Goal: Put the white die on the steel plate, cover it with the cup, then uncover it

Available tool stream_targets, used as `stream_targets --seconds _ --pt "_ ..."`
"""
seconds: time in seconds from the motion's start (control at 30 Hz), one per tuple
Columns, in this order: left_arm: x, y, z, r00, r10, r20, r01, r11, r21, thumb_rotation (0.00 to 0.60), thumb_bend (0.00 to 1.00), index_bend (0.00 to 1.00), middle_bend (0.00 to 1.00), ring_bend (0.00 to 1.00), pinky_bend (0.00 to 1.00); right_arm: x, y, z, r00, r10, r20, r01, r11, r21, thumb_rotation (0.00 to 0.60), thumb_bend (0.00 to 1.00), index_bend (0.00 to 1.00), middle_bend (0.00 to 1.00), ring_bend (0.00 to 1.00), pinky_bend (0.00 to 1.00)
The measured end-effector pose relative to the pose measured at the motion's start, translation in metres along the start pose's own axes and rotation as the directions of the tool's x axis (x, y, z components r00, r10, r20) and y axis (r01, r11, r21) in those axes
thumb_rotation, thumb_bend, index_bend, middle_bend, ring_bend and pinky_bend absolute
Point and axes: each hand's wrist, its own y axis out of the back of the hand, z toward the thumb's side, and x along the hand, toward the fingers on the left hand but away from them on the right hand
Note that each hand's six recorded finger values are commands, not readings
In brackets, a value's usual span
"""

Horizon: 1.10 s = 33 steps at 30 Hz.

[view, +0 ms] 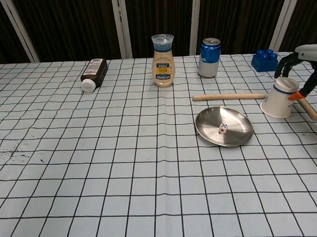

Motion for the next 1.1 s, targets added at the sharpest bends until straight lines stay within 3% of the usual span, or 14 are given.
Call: stream_targets --seconds 0.17,0.5,0.67,0.9,1.1 --pt "0.0 0.0 0.0 1.0 0.0 0.002 0.0 1.0 0.0 0.6 0.71 0.1 0.0 0.0 0.0 0.005 0.005 0.0 1.0 -0.006 0.003 0.006 1.0 0.018 0.6 0.03 0.08 0.11 0.07 0.0" --pt "-0.001 0.001 0.001 1.0 -0.002 0.013 0.002 1.0 -0.01 0.6 0.71 0.1 0.0 0.0 0.0 0.046 0.026 0.013 0.998 -0.052 -0.041 0.053 0.998 0.02 0.6 0.03 0.09 0.1 0.08 0.0" --pt "-0.003 0.004 0.001 1.0 0.002 0.022 -0.002 1.0 -0.024 0.6 0.71 0.11 0.0 0.0 0.0 0.099 0.033 0.008 0.992 -0.125 -0.031 0.125 0.992 -0.006 0.6 0.03 0.16 0.12 0.11 0.0" --pt "-0.007 0.011 -0.002 1.0 0.013 0.026 -0.012 0.998 -0.055 0.6 0.71 0.1 0.0 0.0 0.0 0.189 0.014 -0.023 0.985 -0.163 0.06 0.163 0.987 0.008 0.6 0.03 0.27 0.19 0.14 0.0" --pt "-0.012 0.018 -0.006 0.999 0.034 0.028 -0.032 0.996 -0.08 0.6 0.71 0.1 0.0 0.0 0.0 0.245 -0.005 -0.049 0.964 -0.218 0.15 0.218 0.976 0.016 0.6 0.03 0.18 0.18 0.13 0.0"
